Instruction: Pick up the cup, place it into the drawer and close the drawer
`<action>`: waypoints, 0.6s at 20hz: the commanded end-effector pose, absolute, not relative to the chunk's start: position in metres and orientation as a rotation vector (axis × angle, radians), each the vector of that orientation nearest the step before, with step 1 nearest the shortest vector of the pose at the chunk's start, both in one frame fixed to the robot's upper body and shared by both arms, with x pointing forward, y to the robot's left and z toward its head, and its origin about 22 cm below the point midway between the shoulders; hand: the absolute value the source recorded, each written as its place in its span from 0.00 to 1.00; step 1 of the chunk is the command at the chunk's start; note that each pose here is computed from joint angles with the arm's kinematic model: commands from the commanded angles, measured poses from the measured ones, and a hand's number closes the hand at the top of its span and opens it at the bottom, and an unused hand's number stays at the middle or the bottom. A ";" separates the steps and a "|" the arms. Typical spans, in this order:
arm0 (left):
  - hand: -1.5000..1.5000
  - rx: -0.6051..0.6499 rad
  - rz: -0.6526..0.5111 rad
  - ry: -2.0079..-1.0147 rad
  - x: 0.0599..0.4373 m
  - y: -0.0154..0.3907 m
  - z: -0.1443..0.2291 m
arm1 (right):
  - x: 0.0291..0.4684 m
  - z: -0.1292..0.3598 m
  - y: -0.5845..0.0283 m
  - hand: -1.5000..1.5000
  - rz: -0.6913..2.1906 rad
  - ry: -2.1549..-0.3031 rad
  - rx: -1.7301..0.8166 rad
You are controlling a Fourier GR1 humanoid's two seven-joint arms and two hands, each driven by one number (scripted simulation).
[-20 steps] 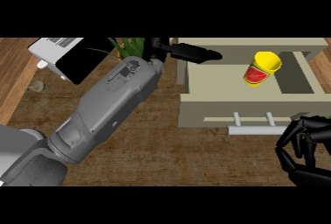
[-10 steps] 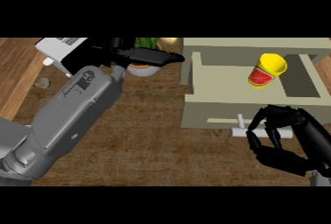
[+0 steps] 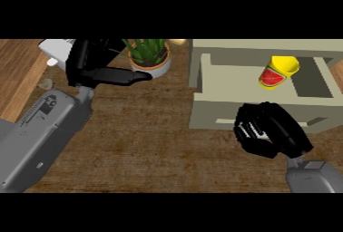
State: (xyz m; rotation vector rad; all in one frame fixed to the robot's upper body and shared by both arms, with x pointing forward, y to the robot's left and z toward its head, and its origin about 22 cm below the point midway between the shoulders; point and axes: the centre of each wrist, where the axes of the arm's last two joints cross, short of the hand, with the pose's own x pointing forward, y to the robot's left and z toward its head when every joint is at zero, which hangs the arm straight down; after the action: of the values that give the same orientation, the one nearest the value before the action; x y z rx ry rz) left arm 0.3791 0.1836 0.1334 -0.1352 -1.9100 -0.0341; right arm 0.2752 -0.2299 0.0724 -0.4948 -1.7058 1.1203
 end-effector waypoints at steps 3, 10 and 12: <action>0.00 -0.138 -0.027 -1.886 0.353 0.224 0.121 | 0.312 0.040 -0.221 1.00 1.320 -1.632 -0.634; 0.00 -0.115 -0.005 -1.913 0.337 0.250 0.106 | 0.366 0.003 -0.207 1.00 1.285 -1.596 -0.620; 0.00 -0.128 -0.017 -1.932 0.337 0.263 0.124 | 0.377 -0.007 -0.230 1.00 1.272 -1.572 -0.650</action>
State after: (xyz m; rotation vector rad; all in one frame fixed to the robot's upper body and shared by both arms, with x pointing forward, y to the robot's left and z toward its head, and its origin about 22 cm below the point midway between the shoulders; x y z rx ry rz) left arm 0.3432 0.2517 0.1151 -0.1280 -1.9147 -0.0122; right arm 0.3567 -0.2178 0.0070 -0.6375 -1.5968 1.2834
